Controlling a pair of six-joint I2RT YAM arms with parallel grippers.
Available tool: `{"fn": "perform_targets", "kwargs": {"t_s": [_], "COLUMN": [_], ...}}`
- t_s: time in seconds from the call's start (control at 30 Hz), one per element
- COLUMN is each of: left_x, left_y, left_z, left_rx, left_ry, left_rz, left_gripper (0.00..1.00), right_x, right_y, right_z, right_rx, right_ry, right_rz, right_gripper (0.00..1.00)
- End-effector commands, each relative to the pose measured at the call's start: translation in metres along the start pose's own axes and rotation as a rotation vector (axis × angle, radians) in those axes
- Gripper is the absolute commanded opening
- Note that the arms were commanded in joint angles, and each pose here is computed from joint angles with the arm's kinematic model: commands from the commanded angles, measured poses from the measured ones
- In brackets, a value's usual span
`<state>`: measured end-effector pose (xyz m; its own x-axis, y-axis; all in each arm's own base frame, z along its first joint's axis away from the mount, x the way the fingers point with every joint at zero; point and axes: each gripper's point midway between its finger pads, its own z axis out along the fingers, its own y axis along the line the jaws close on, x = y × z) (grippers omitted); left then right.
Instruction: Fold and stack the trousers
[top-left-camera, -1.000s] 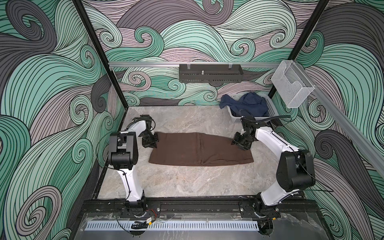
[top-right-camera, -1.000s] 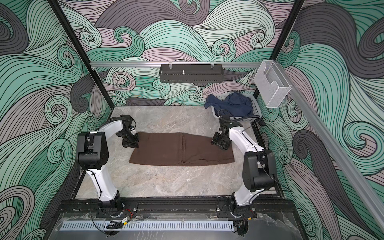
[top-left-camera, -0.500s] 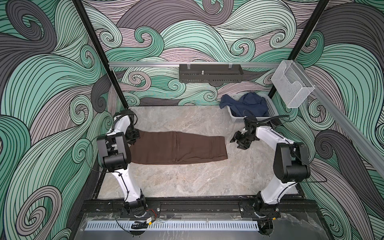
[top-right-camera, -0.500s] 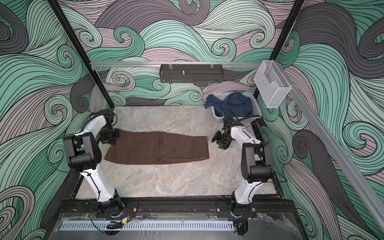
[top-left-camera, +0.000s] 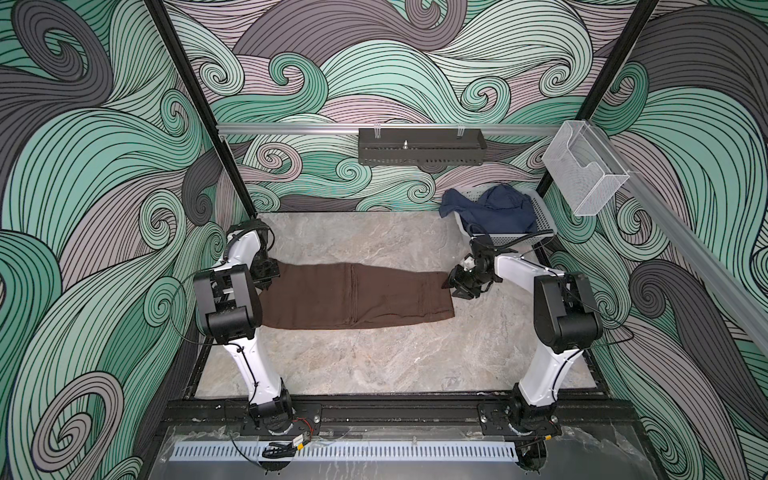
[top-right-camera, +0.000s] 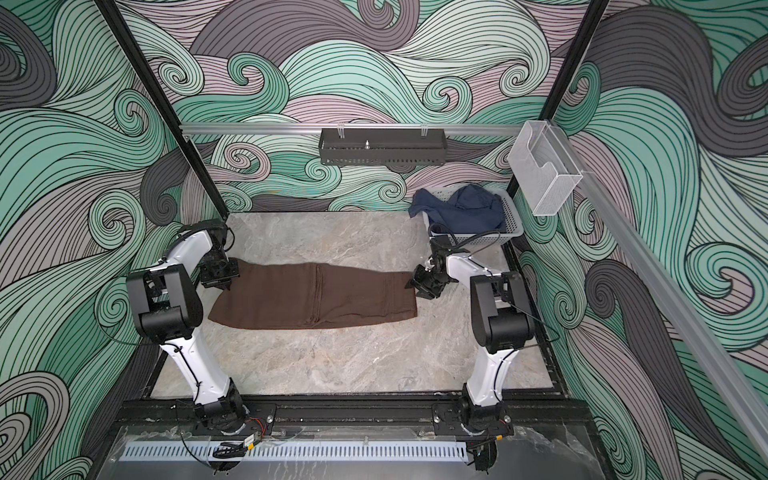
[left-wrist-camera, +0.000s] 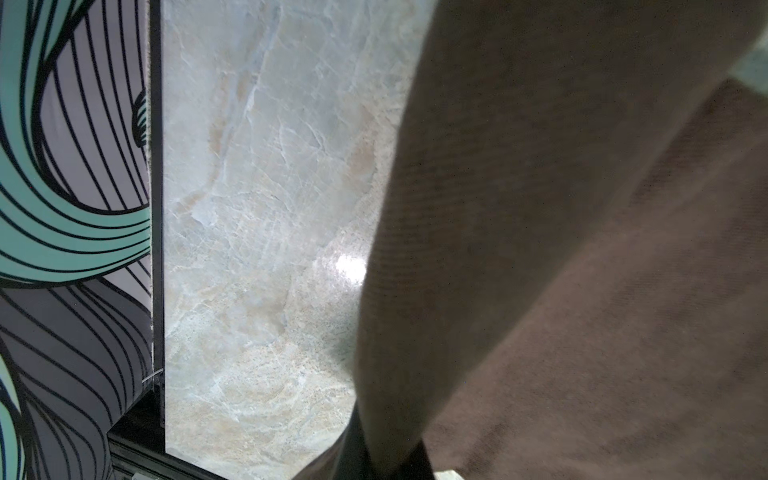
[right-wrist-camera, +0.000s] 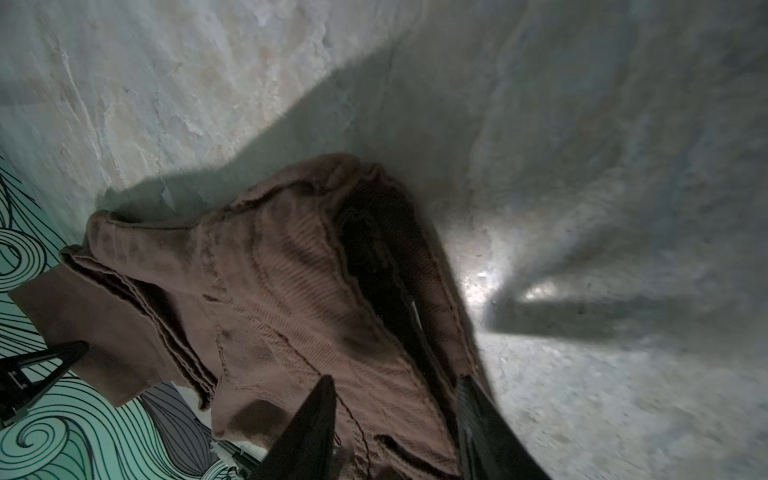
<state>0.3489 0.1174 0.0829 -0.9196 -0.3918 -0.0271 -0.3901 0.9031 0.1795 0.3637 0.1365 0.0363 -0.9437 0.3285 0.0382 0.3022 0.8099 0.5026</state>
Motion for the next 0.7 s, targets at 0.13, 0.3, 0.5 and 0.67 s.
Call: {"fn": "perform_targets", "kwargs": {"t_s": [0.13,0.3,0.5,0.67], "left_x": [0.002,0.001,0.001,0.001], "left_y": [0.005,0.018,0.028,0.028], "left_z": [-0.003,-0.002,0.0,0.002], "left_rx": [-0.004,-0.01,-0.021,-0.02], "left_ry": [0.017,0.017,0.021,0.027], "left_rz": [0.002,-0.026,-0.048,-0.045], "left_gripper": [0.0,0.0,0.0,0.0], "right_x": [-0.005,-0.009,-0.013,-0.01], "right_y": [0.009,-0.01,-0.035,-0.039], "right_z": [0.008,-0.008,-0.024,-0.02], "right_rx": [-0.033,0.086,0.253,0.259], "right_ry": [0.02,-0.006,-0.006,0.019], "right_rz": [-0.026,-0.046,-0.103,-0.105], "right_gripper": [0.18,0.0,0.0,0.07]}}
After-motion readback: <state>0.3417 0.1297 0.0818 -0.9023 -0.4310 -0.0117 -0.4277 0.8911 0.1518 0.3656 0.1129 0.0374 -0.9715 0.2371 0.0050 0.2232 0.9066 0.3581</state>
